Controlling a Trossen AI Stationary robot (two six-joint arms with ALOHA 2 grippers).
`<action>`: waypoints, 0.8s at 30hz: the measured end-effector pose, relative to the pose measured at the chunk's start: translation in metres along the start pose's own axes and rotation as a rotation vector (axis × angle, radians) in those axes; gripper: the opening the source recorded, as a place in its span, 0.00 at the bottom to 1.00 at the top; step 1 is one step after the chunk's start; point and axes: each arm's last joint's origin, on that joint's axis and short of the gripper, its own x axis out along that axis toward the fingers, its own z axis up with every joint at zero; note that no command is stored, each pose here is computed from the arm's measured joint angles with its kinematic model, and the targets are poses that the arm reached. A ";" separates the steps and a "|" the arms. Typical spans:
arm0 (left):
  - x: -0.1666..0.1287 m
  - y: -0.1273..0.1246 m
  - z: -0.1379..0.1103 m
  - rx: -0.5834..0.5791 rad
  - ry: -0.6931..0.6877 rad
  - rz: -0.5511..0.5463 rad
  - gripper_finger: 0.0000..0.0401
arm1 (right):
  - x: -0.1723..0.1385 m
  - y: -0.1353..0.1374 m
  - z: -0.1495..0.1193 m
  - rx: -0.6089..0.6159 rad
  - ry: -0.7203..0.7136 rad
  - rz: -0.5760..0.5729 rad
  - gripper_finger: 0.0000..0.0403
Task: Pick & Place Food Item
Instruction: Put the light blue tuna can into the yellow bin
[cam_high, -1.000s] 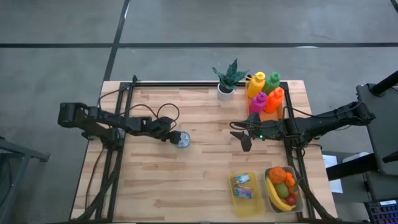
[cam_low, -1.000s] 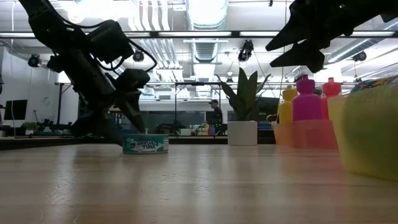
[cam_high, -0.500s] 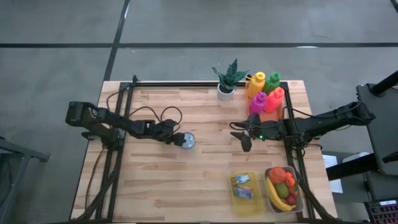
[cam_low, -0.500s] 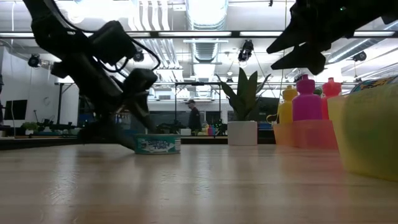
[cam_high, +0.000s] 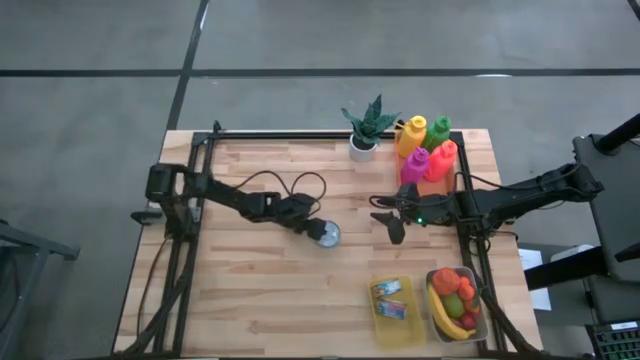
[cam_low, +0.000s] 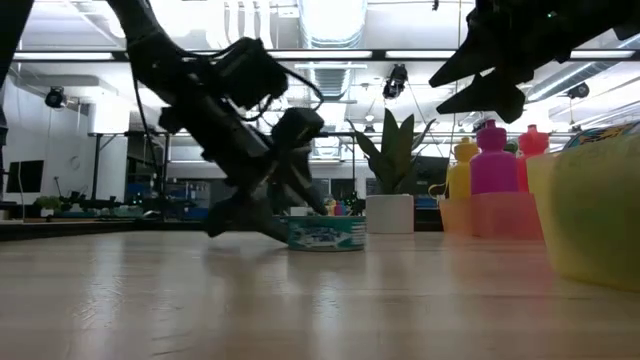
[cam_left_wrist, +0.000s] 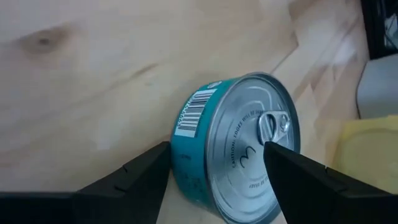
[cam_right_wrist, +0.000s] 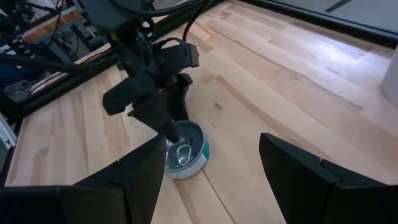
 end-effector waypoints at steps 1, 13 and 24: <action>0.001 -0.003 0.001 0.009 0.005 0.000 0.66 | 0.000 0.000 -0.001 0.004 0.003 -0.001 0.63; -0.017 -0.018 0.009 0.008 0.073 -0.045 0.66 | 0.000 0.000 -0.014 -0.011 0.027 0.026 0.63; -0.071 -0.051 0.017 0.491 -0.131 -0.142 0.66 | 0.000 0.002 -0.011 0.006 0.000 0.040 0.63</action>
